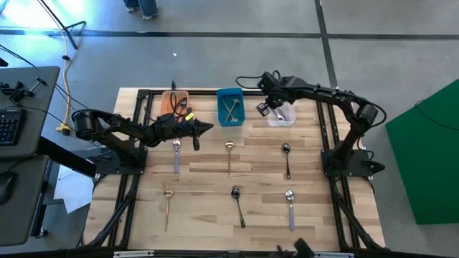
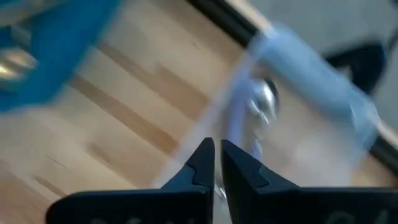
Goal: Sort silverware by color (type)
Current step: Put the top black spoon into the orange bin
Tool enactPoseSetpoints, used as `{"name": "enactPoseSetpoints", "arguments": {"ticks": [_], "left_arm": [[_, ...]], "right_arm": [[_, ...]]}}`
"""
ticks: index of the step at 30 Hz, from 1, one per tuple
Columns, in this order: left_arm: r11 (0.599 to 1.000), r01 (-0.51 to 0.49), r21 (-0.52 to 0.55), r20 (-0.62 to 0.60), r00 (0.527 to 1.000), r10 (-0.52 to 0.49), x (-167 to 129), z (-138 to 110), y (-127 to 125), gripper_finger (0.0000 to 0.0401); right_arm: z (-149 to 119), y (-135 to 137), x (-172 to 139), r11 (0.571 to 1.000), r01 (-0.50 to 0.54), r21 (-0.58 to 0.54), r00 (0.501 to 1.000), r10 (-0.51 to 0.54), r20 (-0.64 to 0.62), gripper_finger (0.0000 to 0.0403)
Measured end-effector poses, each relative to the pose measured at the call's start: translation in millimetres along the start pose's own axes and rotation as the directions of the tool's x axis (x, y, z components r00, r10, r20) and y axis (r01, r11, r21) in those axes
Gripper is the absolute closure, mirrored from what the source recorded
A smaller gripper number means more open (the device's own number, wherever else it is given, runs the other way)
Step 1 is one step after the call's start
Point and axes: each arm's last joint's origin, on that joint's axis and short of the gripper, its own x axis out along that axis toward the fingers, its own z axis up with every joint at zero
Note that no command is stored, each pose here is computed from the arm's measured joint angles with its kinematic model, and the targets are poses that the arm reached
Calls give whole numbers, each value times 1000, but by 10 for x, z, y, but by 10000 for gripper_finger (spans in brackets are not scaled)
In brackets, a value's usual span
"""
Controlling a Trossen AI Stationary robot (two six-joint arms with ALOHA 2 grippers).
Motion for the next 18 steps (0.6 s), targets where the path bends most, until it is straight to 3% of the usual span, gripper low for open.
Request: {"name": "enactPoseSetpoints", "arguments": {"ticks": [3, 6, 16, 18], "left_arm": [[1000, -7, -9, 0, 1000, 7, 0, 0, 3, 401], [1000, -7, -25, -1, 1000, 7, 0, -1, 4, 401], [999, -8, -37, -25, 1000, 7, -1, -24, 4, 401], [999, -8, -38, -25, 1000, 7, -1, -25, 4, 401]], "right_arm": [[67, 159, -46, 998, -47, -45, 993, 52, 106, 381], [104, 297, -90, 994, -78, -75, 979, 91, 181, 395], [78, 701, -236, 975, -151, -165, 935, 195, 296, 402], [70, 792, -226, 967, -173, -189, 903, 233, 362, 402]]}}
